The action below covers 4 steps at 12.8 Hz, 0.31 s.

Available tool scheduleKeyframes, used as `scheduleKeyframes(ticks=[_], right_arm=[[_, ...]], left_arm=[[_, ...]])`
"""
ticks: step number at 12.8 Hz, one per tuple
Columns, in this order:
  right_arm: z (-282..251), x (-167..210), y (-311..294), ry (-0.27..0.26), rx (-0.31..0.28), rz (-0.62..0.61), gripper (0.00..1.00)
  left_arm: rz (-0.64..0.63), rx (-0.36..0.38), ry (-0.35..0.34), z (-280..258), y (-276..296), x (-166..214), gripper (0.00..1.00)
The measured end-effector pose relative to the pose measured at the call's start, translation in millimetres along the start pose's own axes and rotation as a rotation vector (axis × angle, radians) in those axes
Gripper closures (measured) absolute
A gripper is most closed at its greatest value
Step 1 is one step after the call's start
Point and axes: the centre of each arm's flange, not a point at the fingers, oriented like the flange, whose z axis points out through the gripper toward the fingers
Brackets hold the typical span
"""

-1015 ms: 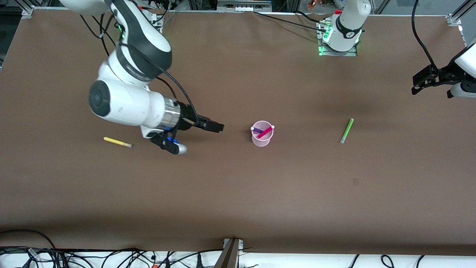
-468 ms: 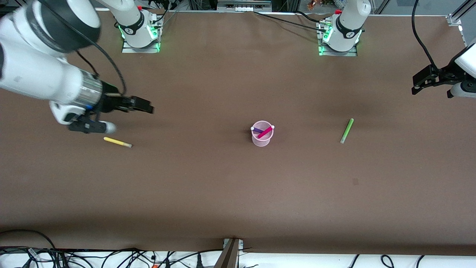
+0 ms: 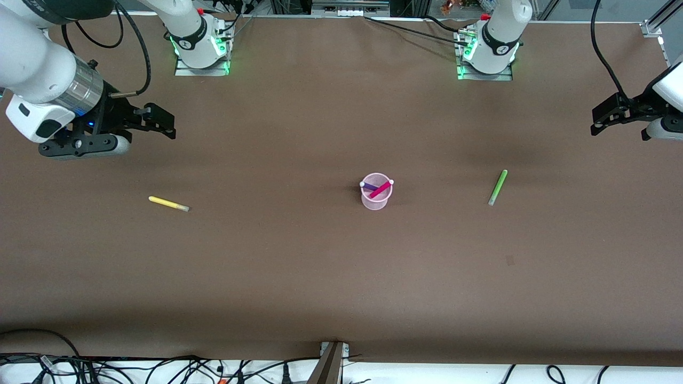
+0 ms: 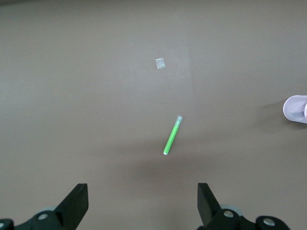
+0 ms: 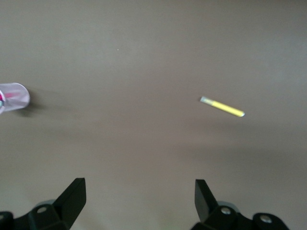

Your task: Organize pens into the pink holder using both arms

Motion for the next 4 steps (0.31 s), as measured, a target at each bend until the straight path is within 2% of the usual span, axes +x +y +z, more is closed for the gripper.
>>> scheduleKeyframes(ticks=[4], right_arm=[[-0.8,0.0,2.2,0.002,-0.015,-0.011,0.0]], left_arm=[[0.0,0.0,0.0,0.0,0.0,0.0,0.0]])
